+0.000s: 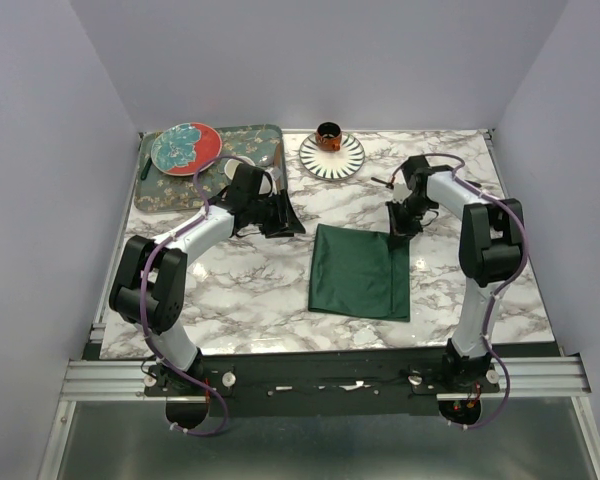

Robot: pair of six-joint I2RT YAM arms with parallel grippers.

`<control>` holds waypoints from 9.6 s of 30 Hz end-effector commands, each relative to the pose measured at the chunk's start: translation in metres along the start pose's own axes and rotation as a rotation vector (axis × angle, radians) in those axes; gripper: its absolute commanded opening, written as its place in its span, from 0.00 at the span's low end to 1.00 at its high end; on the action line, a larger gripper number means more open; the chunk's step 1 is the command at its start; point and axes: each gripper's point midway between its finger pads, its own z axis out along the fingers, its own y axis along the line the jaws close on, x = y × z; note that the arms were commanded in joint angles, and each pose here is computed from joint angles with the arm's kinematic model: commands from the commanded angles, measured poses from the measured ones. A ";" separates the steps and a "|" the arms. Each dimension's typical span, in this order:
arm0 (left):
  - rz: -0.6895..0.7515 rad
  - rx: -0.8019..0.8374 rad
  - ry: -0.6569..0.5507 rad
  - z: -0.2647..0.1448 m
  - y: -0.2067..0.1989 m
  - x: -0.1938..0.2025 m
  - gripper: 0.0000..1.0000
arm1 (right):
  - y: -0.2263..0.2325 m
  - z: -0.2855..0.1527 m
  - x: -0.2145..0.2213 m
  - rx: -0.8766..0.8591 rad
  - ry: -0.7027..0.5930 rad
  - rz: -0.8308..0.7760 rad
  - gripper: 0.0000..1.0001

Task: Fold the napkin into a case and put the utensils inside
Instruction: Fold the rectangle-folded napkin at the center of the board, then smooth out the square-folded napkin at the center of the board.

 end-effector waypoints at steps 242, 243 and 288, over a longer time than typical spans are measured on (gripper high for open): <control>2.022 0.079 0.346 0.021 -0.038 0.220 0.52 | 0.020 0.002 0.049 -0.275 0.133 0.148 0.44; 2.025 0.082 0.350 0.022 -0.038 0.221 0.52 | 0.020 0.002 0.049 -0.273 0.133 0.148 0.44; 2.066 -0.045 0.290 0.044 -0.035 0.199 0.42 | 0.019 0.006 0.049 -0.280 0.155 0.152 0.44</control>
